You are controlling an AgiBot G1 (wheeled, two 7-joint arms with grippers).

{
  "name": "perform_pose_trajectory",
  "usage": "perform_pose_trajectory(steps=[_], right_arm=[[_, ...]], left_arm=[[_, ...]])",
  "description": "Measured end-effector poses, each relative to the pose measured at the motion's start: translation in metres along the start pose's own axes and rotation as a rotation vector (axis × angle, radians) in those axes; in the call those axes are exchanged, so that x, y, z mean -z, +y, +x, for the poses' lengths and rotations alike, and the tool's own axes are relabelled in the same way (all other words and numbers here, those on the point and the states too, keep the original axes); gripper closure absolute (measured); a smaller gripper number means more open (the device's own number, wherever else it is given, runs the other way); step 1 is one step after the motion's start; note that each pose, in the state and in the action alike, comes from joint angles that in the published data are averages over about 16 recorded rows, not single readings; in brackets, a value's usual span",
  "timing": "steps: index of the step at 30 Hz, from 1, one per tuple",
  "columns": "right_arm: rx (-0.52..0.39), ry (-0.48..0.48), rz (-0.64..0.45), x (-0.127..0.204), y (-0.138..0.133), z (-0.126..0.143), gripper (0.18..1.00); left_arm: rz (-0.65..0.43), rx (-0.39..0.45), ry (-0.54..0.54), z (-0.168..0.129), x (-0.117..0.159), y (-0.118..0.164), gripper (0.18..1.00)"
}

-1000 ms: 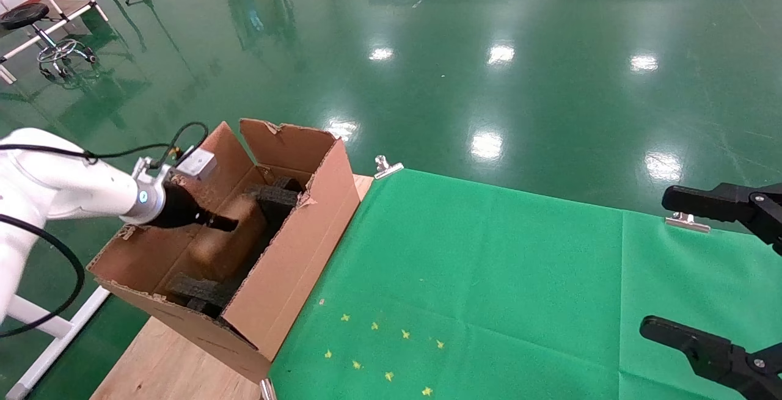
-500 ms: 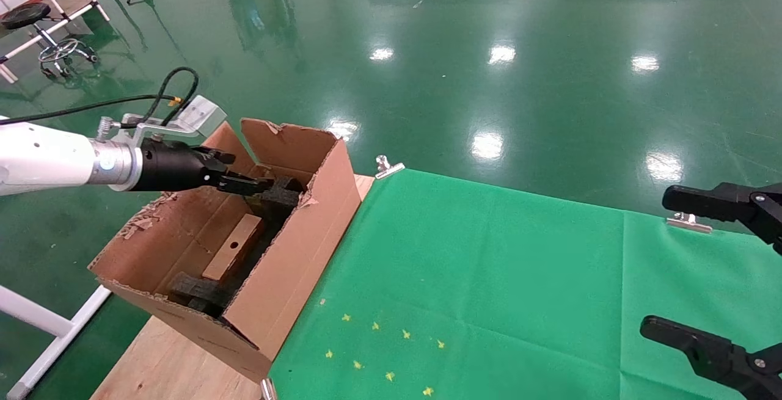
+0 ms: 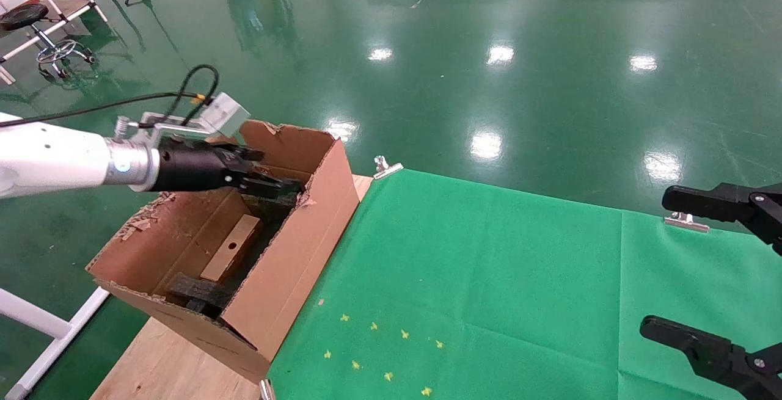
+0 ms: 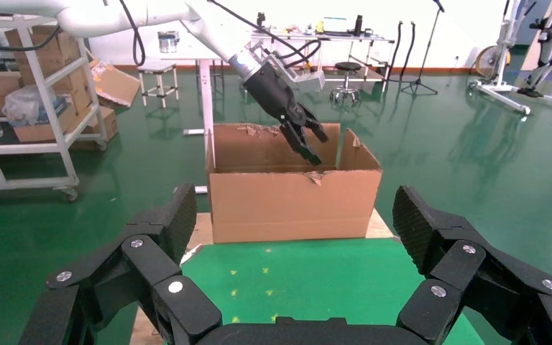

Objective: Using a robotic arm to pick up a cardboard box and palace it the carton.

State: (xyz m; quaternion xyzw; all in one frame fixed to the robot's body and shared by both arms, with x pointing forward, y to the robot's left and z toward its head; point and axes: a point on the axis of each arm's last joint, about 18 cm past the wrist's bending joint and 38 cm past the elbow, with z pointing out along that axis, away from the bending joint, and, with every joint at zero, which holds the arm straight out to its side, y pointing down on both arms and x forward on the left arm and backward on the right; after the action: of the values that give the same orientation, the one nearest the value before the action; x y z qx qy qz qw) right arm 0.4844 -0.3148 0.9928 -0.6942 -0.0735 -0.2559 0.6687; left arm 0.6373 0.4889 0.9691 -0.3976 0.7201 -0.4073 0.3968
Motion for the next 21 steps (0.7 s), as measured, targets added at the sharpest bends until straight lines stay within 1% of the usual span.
perform_pose_trajectory(steps=[10,21], right_arm=[[0.0,0.0,0.0,0.0,0.0,0.0,0.178],[0.0,0.0,0.0,0.0,0.0,0.0,0.178]], left_arm=[[0.116,-0.054,0.179,0.047,-0.003,-0.016,0.184],[0.253,-0.125,0.368,0.097,0.007,-0.032,0.184]])
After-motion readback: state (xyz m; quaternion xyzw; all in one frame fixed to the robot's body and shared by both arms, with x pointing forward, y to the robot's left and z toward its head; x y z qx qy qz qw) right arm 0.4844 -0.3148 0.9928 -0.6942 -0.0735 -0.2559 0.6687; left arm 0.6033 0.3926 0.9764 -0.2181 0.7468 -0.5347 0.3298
